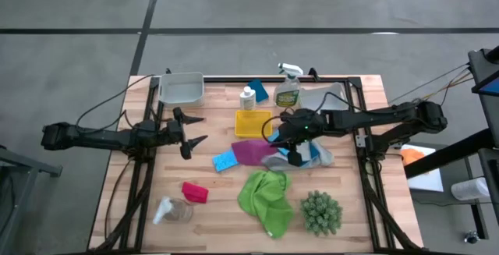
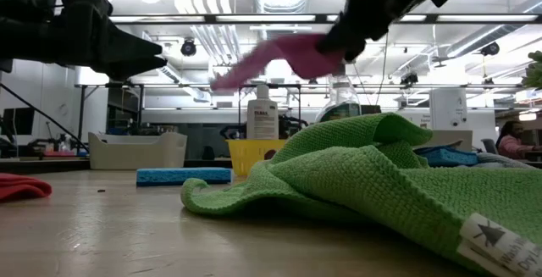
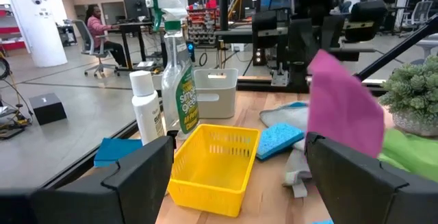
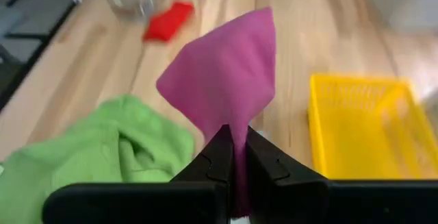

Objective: Pick & Place Kitchen Items
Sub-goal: Put the purple microfiber towel into the right gray bin

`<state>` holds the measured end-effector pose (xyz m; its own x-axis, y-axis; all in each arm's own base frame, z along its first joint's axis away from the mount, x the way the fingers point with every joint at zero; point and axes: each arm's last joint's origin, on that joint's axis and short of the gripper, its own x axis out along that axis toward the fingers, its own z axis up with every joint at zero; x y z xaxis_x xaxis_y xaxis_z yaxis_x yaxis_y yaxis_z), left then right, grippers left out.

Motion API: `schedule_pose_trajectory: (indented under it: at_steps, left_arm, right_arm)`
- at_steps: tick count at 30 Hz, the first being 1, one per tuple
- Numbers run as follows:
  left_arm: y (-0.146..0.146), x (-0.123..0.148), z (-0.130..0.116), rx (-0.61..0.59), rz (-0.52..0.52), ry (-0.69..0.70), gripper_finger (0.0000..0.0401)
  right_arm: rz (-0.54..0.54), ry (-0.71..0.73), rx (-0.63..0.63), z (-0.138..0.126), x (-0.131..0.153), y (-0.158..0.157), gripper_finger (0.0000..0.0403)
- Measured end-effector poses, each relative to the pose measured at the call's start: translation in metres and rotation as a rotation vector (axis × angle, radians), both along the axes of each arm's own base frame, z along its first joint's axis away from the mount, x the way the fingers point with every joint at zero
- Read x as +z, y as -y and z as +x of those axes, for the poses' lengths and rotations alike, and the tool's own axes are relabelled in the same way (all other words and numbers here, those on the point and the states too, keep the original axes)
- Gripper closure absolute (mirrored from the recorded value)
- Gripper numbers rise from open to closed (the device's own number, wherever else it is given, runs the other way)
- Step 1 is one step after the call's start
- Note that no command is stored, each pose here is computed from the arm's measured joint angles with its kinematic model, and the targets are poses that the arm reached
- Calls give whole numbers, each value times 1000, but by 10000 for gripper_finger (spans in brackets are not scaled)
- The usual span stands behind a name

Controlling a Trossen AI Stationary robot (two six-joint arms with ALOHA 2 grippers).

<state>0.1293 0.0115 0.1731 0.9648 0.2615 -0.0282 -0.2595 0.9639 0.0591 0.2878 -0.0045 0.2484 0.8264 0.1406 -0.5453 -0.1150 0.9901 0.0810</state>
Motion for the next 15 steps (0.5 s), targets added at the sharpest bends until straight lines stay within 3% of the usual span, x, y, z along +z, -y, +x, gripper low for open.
schedule_pose_trajectory:
  at_steps: [8,15]
  left_arm:
    - [0,1,0,1,1,6,70]
    - [0,1,0,1,1,6,70]
  right_arm:
    - [-54,315,74,-1,-9,-3,385]
    - [-60,601,106,-23,-29,-4,385]
